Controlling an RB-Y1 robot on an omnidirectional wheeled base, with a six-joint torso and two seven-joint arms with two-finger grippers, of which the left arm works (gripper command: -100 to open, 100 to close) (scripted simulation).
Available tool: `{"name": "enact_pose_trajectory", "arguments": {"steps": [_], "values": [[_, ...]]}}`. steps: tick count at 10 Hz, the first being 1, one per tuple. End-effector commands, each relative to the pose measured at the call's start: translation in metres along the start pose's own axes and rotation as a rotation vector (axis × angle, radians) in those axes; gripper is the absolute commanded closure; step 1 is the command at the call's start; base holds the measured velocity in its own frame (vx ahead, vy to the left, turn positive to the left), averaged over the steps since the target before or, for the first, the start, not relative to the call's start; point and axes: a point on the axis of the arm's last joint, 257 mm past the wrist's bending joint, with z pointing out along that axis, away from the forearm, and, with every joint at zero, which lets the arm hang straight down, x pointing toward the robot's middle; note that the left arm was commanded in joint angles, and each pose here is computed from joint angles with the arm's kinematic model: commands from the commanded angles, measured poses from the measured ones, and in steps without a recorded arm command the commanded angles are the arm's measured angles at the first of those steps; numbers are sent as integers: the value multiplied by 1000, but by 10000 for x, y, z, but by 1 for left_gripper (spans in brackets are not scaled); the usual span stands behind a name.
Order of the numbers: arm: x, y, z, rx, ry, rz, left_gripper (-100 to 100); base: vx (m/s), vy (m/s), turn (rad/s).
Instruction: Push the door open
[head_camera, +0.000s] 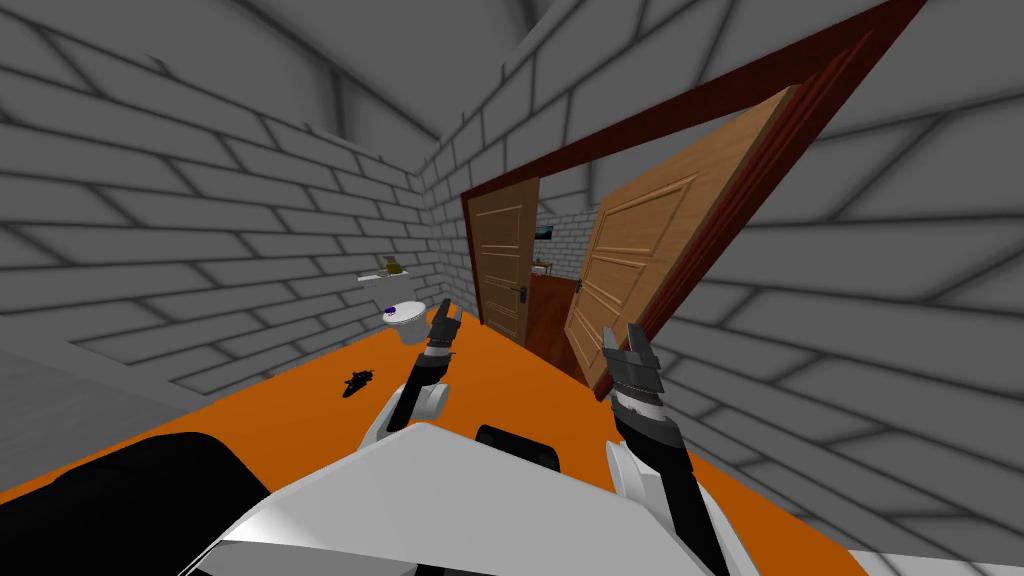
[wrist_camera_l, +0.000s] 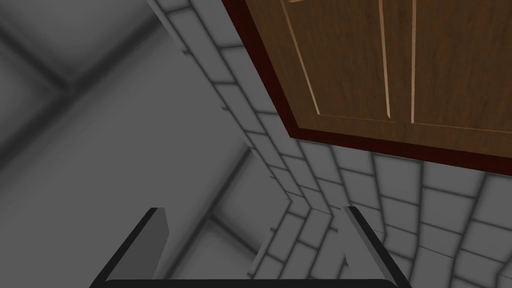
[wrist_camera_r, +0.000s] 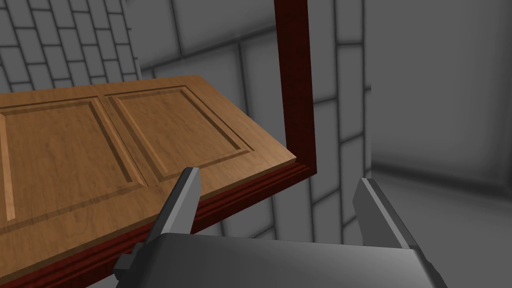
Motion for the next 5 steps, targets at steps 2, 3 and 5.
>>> {"name": "enact_pose_trajectory", "arguments": {"steps": [2,3,5], "values": [[79,216,24,-28,17,-17,-100,80,31,-15],[115,301,32,-40,24,-24,-100,89,45,-18],[193,472,53,-62,39,-38,-100,83,45,-20]]}}
